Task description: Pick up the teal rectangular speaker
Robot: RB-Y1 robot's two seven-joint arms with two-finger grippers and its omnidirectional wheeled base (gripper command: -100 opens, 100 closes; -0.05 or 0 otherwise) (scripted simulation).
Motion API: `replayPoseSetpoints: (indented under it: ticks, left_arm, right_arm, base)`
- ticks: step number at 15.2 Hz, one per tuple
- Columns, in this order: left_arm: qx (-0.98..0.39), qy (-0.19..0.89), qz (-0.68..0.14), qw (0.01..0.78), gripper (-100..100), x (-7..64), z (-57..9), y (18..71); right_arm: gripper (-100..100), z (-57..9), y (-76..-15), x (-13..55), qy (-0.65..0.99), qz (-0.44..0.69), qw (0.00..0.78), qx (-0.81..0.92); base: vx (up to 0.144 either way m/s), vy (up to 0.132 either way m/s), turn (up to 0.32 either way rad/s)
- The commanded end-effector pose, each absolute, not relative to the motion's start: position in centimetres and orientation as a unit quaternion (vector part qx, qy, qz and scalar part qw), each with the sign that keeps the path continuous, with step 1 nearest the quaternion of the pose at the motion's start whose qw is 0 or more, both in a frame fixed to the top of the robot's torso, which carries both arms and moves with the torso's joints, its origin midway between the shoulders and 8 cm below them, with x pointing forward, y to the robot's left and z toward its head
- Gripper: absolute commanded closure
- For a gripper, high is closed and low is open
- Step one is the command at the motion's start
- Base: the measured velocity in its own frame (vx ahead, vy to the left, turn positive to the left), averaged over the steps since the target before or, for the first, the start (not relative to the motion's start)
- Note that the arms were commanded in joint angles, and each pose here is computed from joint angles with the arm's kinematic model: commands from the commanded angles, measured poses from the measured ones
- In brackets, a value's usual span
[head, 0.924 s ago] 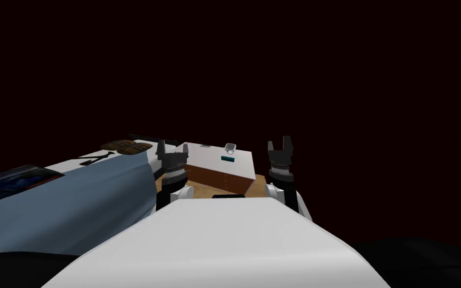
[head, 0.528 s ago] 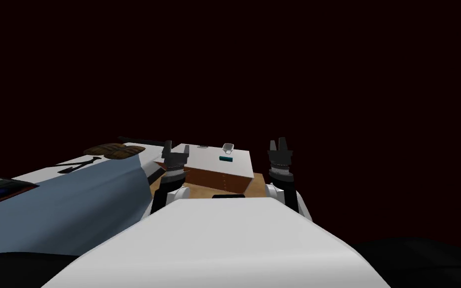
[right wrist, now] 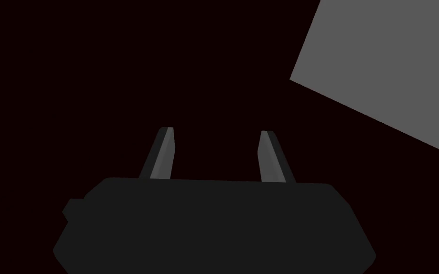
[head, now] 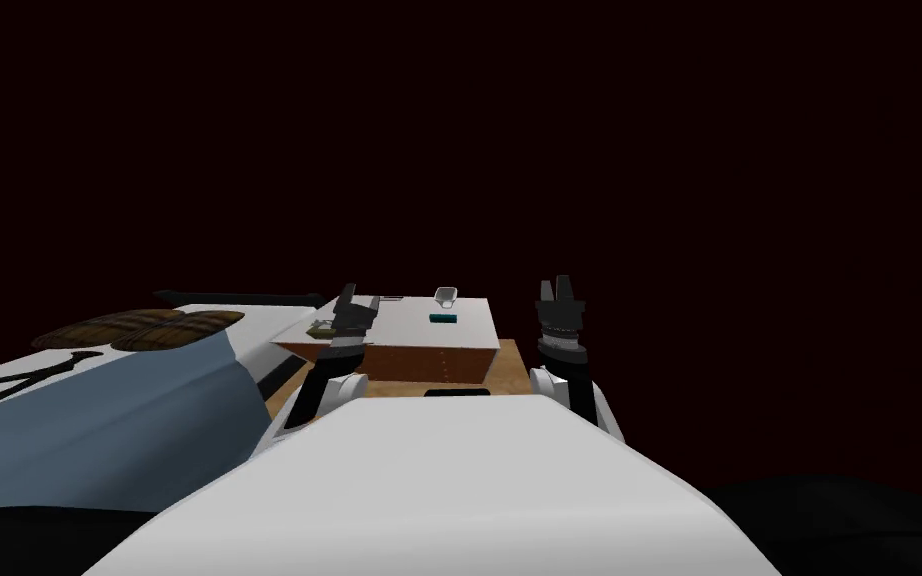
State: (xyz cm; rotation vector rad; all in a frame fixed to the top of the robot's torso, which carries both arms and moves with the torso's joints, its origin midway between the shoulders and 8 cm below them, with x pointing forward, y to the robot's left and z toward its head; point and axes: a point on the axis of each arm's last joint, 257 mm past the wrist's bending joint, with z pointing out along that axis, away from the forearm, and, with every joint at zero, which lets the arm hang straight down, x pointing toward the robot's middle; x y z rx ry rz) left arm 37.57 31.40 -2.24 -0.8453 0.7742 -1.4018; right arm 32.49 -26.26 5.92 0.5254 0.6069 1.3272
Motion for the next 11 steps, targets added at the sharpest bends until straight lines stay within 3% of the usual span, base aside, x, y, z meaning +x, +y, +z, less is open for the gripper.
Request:
replayPoseSetpoints:
  ticks: [1,11]
  left_arm:
    - [-0.376,0.345,-0.601,0.615,-100,37.9,-2.9,31.9]
    - [-0.452,0.395,-0.528,0.601,-100,40.2,-7.6,37.6]
  right_arm:
    - [0,5.9,-26.3,32.5,0.274,0.599,0.714,0.237]
    - [0,5.9,-26.3,32.5,0.274,0.599,0.714,0.237]
  base:
    - [-0.01,0.026,-0.058]
    - [-0.012,0.028,-0.241]
